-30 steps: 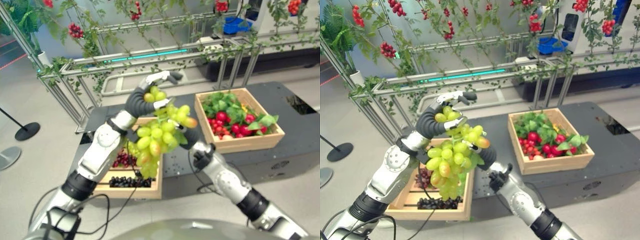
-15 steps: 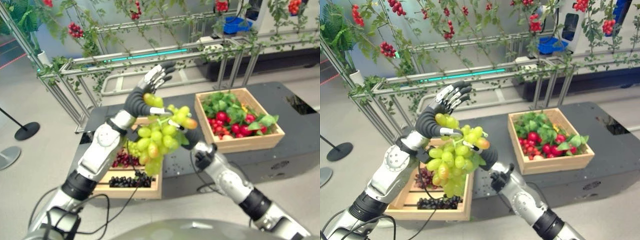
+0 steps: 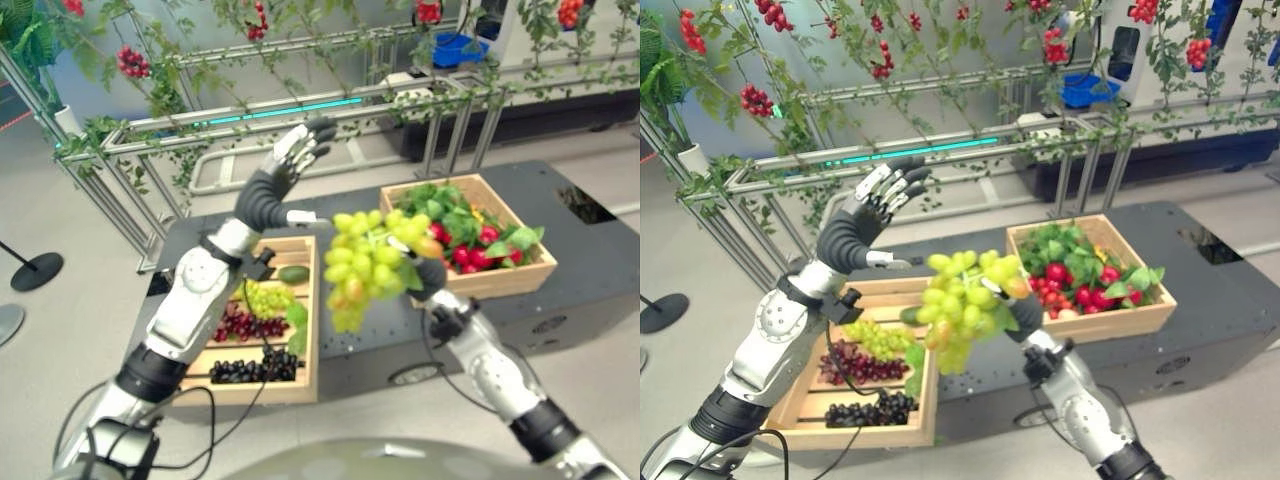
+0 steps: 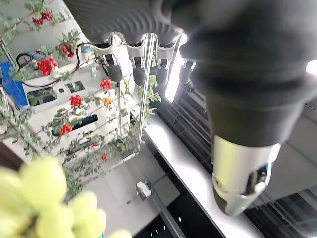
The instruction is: Pick up the fruits from the basket on one side to the basket on the other side
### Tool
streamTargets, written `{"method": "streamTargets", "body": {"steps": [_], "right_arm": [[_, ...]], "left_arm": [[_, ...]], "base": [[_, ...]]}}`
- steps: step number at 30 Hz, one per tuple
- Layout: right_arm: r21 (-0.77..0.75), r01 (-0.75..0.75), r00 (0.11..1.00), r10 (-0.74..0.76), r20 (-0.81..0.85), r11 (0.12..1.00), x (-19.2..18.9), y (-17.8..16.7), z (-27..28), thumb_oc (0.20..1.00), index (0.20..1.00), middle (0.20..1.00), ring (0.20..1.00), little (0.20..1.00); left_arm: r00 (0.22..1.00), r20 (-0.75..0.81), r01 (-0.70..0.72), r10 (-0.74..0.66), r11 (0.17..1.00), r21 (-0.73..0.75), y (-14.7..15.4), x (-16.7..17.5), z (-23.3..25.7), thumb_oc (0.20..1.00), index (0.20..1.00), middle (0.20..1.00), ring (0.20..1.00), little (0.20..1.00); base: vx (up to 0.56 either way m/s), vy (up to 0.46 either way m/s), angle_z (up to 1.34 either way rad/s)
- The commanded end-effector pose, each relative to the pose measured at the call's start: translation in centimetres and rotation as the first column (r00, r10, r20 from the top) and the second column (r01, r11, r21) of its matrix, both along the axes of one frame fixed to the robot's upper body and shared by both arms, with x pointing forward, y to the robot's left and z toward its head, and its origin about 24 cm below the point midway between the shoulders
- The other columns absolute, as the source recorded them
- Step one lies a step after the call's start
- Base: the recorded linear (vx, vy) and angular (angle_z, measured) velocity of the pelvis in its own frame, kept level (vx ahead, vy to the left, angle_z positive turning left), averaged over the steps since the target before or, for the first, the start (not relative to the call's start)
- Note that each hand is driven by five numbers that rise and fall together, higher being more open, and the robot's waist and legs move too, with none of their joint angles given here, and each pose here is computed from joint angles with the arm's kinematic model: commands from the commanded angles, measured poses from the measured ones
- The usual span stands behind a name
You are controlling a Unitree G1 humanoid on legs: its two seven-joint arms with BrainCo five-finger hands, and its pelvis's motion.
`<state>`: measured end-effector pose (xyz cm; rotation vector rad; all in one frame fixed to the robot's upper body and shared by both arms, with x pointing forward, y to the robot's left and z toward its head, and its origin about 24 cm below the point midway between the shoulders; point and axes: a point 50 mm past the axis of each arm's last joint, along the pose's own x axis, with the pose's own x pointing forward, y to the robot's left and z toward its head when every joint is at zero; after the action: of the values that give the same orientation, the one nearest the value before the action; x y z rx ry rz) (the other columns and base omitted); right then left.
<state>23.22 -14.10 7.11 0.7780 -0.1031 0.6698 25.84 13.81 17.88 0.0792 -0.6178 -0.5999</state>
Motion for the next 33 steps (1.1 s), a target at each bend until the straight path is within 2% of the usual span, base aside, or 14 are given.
{"method": "streamTargets", "body": {"steps": [1, 16, 26, 33], "right_arm": [[0.092, 0.03, 0.964, -0.053, 0.259, 0.995, 0.4, -0.5, 5.1, 0.2, 0.2, 0.2, 0.2, 0.2], [0.067, 0.248, 0.903, -0.256, 0.346, 0.966, -0.2, -5.1, 6.9, 0.2, 0.2, 0.2, 0.2, 0.2], [-0.008, 0.499, 0.783, -0.447, 0.433, 0.867, -0.2, -9.5, 8.6, 0.2, 0.2, 0.2, 0.2, 0.2], [-0.038, 0.572, 0.753, -0.507, 0.419, 0.819, -0.5, -10.6, 7.9, 0.2, 0.2, 0.2, 0.2, 0.2]], "left_arm": [[0.995, 0.086, -0.042, 0.042, 0.999, -0.005, 1.5, 0.4, 1.5, 1.0, 1.0, 1.0, 1.0, 1.0], [0.993, 0.058, -0.1, 0.102, 0.994, -0.035, 3.2, 0.3, 1.1, 1.0, 1.0, 1.0, 1.0, 1.0], [0.979, 0.088, -0.177, 0.186, 0.979, -0.099, 4.4, 1.2, 2.0, 1.0, 1.0, 1.0, 1.0, 1.0], [0.975, 0.09, -0.193, 0.205, 0.973, -0.129, 4.7, 1.4, 2.1, 1.0, 1.0, 1.0, 1.0, 1.0]], "base": [[0.0, 0.0, 0.0], [0.0, 0.016, -0.05], [-0.05, 0.124, -0.43], [-0.08, 0.122, -0.46]]}}
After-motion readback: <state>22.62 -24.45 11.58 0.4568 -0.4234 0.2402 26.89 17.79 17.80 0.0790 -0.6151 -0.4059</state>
